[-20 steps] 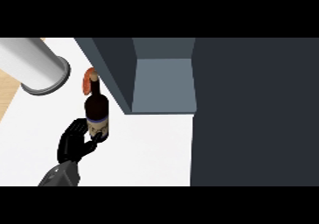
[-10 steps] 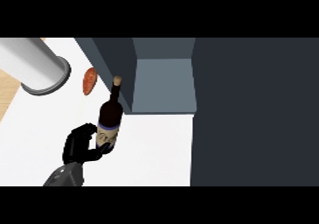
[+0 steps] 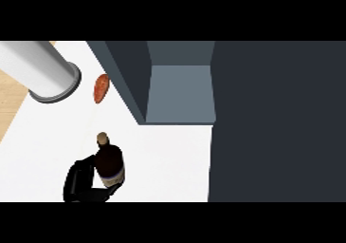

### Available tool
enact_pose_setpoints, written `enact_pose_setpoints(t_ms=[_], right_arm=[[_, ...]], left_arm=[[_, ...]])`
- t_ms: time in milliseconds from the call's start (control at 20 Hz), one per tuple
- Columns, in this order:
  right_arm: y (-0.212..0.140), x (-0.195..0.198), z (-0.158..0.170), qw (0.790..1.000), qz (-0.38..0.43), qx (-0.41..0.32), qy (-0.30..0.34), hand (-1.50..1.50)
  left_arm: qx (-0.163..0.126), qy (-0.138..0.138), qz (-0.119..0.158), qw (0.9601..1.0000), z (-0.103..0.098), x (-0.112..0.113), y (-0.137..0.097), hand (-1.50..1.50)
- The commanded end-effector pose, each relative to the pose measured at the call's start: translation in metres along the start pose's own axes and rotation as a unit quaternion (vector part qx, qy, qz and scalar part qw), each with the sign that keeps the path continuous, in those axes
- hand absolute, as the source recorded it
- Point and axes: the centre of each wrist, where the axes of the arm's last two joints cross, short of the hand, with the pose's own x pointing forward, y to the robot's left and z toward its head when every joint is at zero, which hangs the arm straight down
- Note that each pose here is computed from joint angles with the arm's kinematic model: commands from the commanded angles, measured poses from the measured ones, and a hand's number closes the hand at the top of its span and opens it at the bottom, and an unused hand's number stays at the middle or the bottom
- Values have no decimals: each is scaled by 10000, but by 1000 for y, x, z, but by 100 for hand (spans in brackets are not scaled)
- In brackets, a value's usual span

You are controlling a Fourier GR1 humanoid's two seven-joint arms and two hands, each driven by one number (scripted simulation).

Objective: Pick up the wine, place it into the cabinet and close the cabinet

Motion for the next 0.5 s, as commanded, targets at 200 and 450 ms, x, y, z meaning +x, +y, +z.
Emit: enact_pose_setpoints(t_ms=[200,450], right_arm=[[1,-10,4,10000,-25,61,54,-150],[-3,8,7,9999,-33,98,33,-150]], left_arm=[[-364,-38,869,9955,48,0,-24,150],[-423,-343,754,9957,41,44,-45,150]])
